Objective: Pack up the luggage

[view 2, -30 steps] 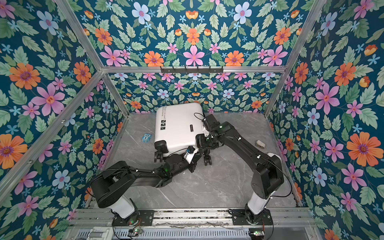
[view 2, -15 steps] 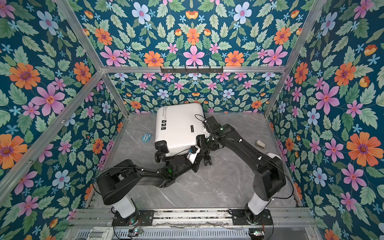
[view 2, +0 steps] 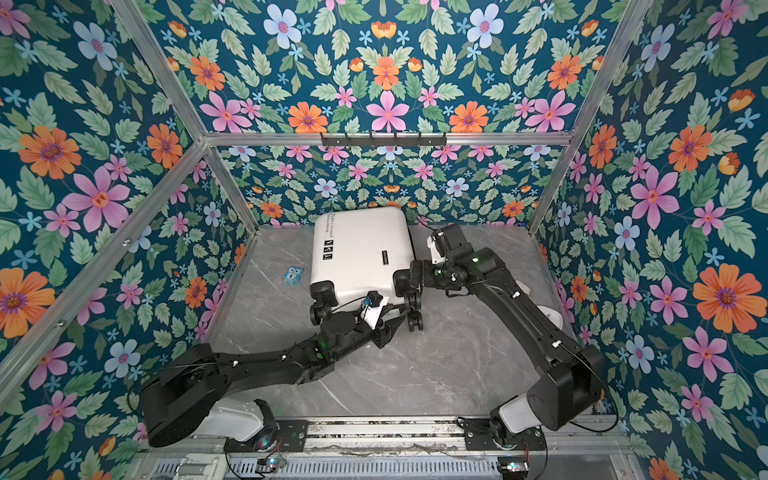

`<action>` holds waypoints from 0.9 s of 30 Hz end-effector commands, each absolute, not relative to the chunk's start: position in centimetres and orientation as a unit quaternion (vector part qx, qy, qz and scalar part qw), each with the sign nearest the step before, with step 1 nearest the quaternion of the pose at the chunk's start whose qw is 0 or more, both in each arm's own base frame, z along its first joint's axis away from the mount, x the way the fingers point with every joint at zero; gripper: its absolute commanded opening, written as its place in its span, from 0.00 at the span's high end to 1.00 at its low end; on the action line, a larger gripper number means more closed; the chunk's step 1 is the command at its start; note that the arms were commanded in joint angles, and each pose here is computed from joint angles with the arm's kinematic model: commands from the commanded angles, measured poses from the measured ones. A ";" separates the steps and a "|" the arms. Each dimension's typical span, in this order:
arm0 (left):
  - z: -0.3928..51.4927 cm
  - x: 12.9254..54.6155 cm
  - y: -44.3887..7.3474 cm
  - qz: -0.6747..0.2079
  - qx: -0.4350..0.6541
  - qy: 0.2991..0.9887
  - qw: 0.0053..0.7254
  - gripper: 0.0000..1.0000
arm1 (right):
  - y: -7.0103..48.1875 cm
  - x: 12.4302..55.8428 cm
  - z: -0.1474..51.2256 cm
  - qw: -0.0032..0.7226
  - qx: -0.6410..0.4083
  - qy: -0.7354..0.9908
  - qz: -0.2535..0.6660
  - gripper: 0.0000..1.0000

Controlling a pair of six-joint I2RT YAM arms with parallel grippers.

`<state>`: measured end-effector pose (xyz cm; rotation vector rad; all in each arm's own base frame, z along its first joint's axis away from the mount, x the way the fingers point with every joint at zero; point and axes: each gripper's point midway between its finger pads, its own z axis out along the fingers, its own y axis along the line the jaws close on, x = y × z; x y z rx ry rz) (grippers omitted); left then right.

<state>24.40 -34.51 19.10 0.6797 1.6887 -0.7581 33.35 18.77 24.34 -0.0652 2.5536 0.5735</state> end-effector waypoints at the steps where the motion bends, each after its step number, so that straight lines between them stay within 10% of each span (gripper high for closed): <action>1: 18.8 25.0 -33.0 -0.280 0.271 0.747 0.538 0.46 | 16.8 34.0 24.7 0.281 0.006 0.935 0.216 0.09; 27: 24.3 29.1 -27.6 -0.179 0.068 0.858 0.476 0.38 | 14.7 34.3 13.8 0.261 0.051 0.919 0.291 0.13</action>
